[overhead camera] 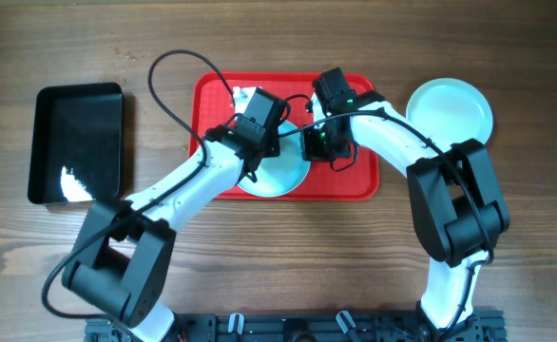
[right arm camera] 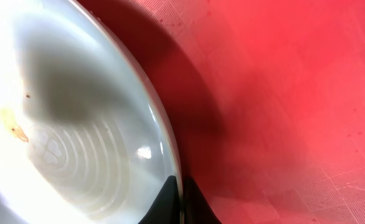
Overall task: Clean dirty plates on tray and stack at the side
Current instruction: 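Scrub the remaining plate with the sponge in the left gripper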
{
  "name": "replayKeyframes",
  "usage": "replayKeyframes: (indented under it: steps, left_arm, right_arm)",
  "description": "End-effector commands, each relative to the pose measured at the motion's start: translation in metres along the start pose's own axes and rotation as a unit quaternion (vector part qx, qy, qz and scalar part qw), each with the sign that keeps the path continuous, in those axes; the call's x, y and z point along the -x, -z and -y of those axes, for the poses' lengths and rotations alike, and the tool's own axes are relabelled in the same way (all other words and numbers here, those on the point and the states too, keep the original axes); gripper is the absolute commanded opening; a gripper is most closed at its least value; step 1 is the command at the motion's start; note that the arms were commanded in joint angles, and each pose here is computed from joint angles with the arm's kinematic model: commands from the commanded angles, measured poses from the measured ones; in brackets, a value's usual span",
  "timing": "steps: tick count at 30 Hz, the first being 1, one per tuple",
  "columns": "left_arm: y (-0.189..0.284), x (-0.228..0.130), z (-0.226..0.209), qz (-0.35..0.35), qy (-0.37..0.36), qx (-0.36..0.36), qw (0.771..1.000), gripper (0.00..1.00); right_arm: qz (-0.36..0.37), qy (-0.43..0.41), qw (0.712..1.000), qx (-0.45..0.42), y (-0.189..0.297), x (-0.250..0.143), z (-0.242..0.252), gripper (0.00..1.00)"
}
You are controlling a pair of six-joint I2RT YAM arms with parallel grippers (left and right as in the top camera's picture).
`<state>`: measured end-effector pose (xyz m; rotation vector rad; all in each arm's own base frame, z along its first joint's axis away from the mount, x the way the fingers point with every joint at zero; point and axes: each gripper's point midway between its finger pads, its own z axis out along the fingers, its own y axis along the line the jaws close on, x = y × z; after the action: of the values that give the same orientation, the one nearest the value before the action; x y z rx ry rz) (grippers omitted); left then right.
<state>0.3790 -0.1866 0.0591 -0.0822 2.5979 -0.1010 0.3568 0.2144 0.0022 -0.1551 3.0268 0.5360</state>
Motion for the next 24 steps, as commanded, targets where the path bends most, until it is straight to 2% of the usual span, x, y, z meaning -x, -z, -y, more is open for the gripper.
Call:
replayKeyframes:
  steps: [1, 4, 9, 12, 15, 19, 24]
  left_arm:
    - [-0.015, -0.028, 0.016, -0.06, 0.031, -0.039, 0.997, 0.04]
    - [-0.027, -0.037, 0.014, -0.074, 0.042, -0.03, 0.996, 0.04]
    - [-0.045, -0.045, 0.03, -0.089, 0.044, -0.066, 0.993, 0.04]
    - [-0.054, -0.052, 0.025, -0.097, 0.042, -0.052, 0.993, 0.04]
    - [-0.061, -0.059, -0.008, -0.092, 0.028, 0.031, 0.995, 0.04]
    - [-0.05, -0.055, -0.066, -0.061, -0.008, 0.183, 0.981, 0.04]
    - [-0.035, -0.043, -0.101, -0.028, -0.033, 0.277, 0.96, 0.04]
  right_arm:
    - [-0.019, -0.013, 0.999, -0.037, -0.014, -0.01, 0.02, 0.04]
    - [-0.019, -0.013, 0.999, -0.037, -0.014, -0.01, 0.02, 0.04]
    - [-0.02, -0.022, 0.999, -0.034, -0.014, -0.011, 0.019, 0.04]
    - [-0.021, -0.022, 0.999, -0.033, -0.014, -0.011, 0.018, 0.04]
    - [-0.022, -0.021, 0.999, -0.033, -0.014, -0.012, 0.018, 0.04]
    - [-0.022, -0.021, 0.999, -0.033, -0.014, -0.012, 0.018, 0.04]
    - [-0.022, -0.021, 0.999, -0.034, -0.014, -0.012, 0.019, 0.04]
